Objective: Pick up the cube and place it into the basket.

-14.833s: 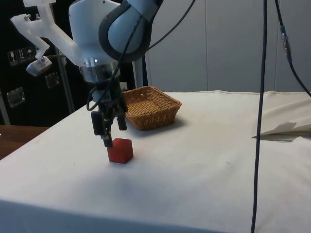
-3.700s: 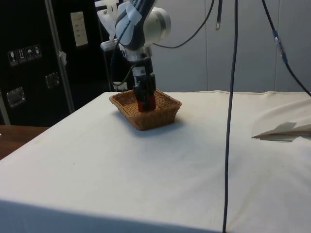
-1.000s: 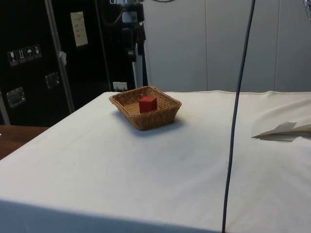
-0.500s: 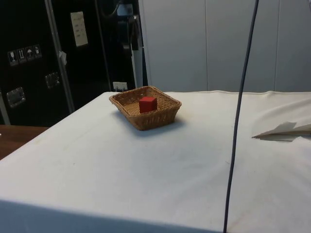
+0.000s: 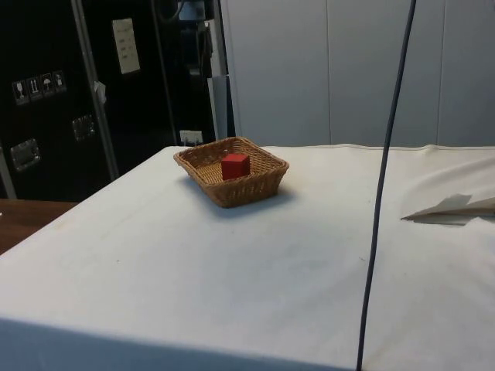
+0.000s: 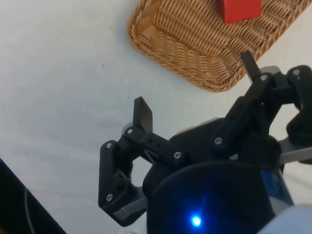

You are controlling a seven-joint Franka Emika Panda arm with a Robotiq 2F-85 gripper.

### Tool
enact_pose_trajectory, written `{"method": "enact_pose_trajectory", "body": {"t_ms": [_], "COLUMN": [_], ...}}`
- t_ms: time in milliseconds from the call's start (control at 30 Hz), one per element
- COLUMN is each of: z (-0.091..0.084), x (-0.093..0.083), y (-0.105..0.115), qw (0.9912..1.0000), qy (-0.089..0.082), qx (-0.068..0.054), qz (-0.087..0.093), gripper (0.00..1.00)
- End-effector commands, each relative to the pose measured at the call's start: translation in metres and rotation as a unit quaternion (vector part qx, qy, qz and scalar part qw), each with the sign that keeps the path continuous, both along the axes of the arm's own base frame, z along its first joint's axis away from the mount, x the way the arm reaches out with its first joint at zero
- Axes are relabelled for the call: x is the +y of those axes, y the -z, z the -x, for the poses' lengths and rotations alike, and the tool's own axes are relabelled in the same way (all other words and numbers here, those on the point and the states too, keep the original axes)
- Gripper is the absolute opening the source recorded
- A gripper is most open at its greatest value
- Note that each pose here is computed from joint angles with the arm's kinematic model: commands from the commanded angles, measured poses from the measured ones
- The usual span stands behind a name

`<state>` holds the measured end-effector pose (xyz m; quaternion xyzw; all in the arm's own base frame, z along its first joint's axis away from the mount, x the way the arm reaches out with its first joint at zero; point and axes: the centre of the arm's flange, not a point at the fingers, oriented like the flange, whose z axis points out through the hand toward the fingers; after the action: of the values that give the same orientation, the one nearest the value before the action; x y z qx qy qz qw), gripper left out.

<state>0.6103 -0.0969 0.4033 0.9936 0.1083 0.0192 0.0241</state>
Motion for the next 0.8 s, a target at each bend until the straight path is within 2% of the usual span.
{"method": "enact_pose_trajectory", "body": {"t_ms": [0,100,367,400,433,700,733,767], "z": [0.003,0.002,0.021,0.019,0.023,0.042,0.040,0.044], "x": [0.002,0.002,0.013,0.012,0.014,0.021,0.020,0.022], "y": [-0.001,0.000,-0.001,0.000,-0.001,-0.001,0.000,-0.001], "qw": [1.00000,1.00000,0.99996,0.99989,0.99995,0.99979,0.99972,0.99977], "qy": [0.001,-0.001,0.000,-0.002,0.000,0.001,-0.001,0.001], "qx": [-0.001,0.001,-0.004,0.002,-0.004,-0.008,-0.002,-0.008], "qz": [0.002,-0.001,-0.008,-0.014,-0.009,-0.019,-0.024,-0.020], "gripper": [1.00,1.00,1.00,1.00,1.00,1.00,1.00,1.00]}}
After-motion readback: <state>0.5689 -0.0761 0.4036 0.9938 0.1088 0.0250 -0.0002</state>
